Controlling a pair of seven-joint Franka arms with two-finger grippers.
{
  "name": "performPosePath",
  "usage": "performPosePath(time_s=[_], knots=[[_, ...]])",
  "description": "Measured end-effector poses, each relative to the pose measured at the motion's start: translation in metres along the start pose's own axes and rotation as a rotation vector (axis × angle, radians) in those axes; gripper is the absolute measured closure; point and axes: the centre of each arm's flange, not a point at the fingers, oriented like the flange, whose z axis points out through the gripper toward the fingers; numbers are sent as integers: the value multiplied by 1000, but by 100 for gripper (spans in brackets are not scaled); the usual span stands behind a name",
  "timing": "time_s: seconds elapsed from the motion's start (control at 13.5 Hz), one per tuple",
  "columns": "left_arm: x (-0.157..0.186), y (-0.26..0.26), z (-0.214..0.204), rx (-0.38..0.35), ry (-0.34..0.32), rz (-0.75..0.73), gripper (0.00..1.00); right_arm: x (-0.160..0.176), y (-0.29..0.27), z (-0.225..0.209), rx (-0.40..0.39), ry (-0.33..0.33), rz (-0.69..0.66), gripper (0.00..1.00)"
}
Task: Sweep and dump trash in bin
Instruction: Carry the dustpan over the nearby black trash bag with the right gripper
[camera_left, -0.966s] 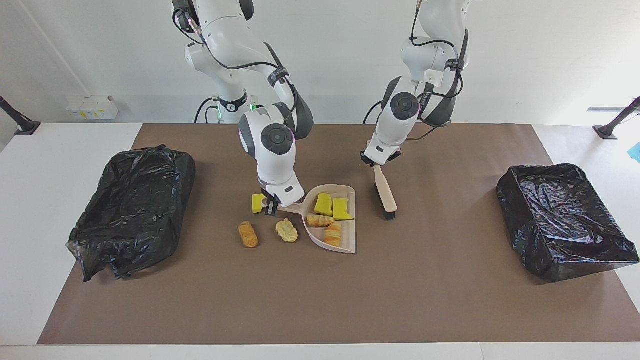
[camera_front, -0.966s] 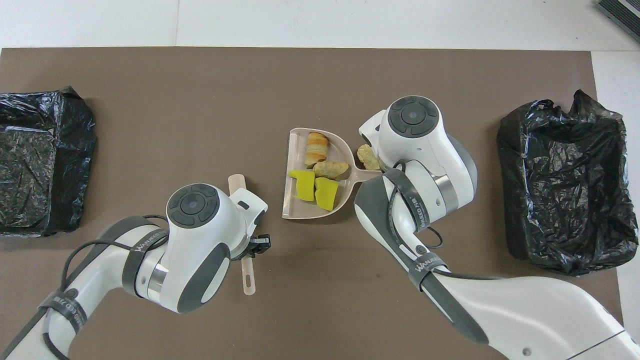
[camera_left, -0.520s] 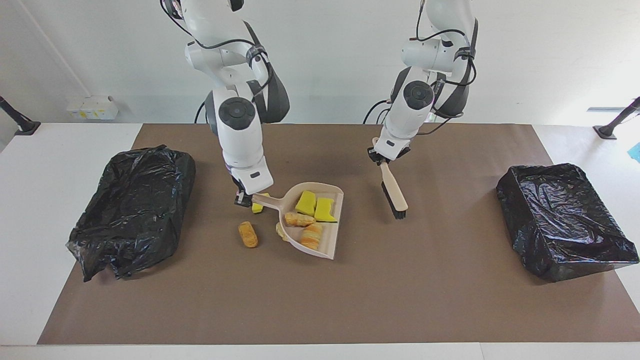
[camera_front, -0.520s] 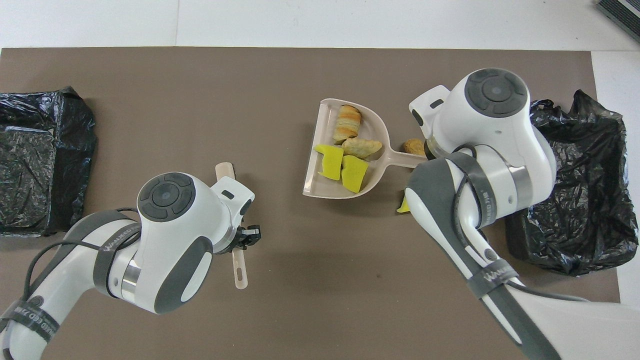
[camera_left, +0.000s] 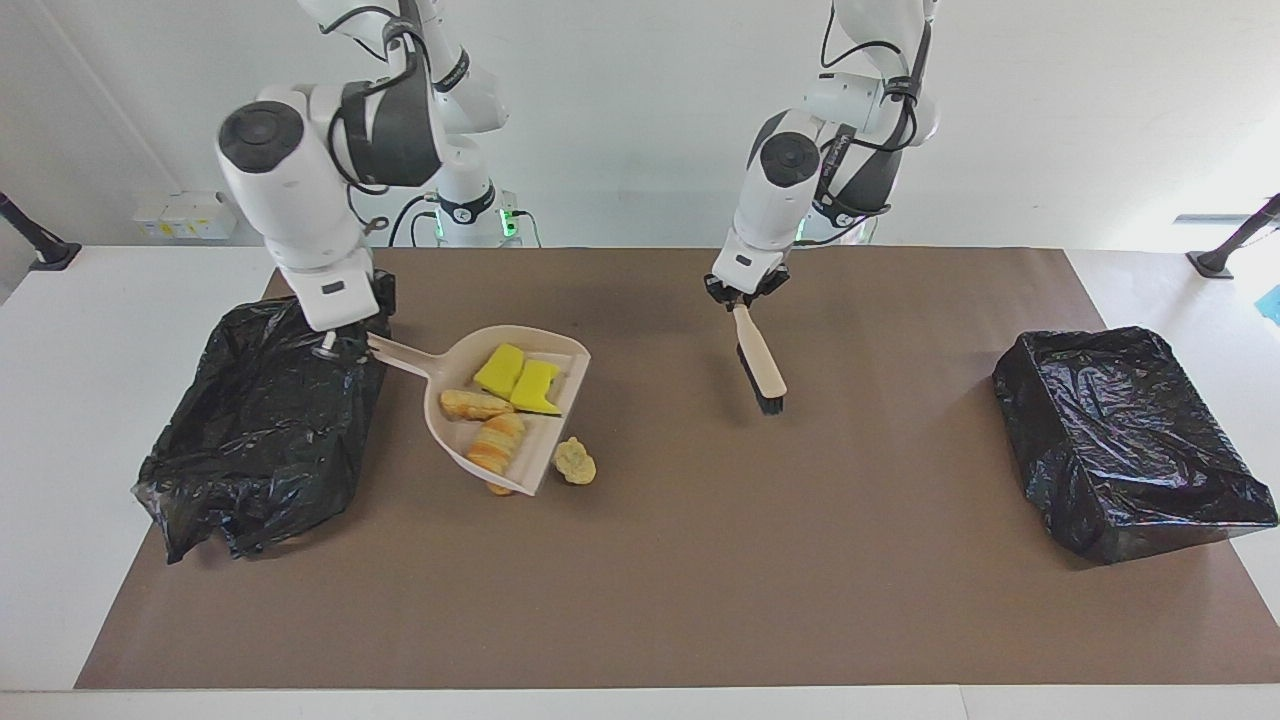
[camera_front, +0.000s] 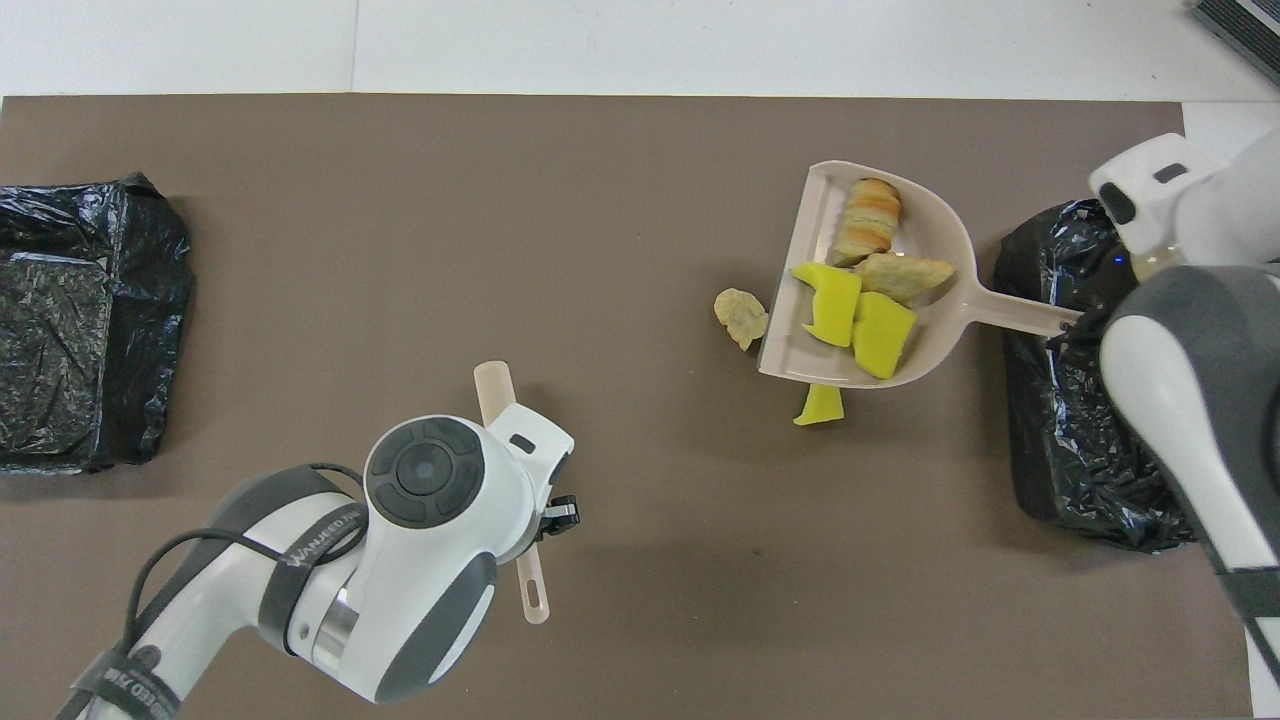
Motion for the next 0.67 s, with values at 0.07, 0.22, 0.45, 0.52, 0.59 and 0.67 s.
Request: performPosePath(time_s=[0.07, 0.22, 0.45, 0.52, 0.59, 0.67], knots=[[-19, 9, 8, -12, -13, 5, 73, -39, 7, -4, 0, 5, 2, 67], [-52, 21, 28, -17, -16, 11, 73, -115, 19, -2, 1, 10, 5, 67], [-82, 27, 54, -19, -26, 10, 73, -180, 25, 1, -17, -45, -2, 67], [-89, 28, 62, -18, -26, 14, 73, -191, 27, 1, -29, -71, -22, 67], [-93, 28, 66, -17, -26, 15, 73, -203, 28, 2, -33, -90, -45, 67], [-94, 27, 67, -17, -26, 15, 73, -220, 29, 5, -38, -108, -69, 67]])
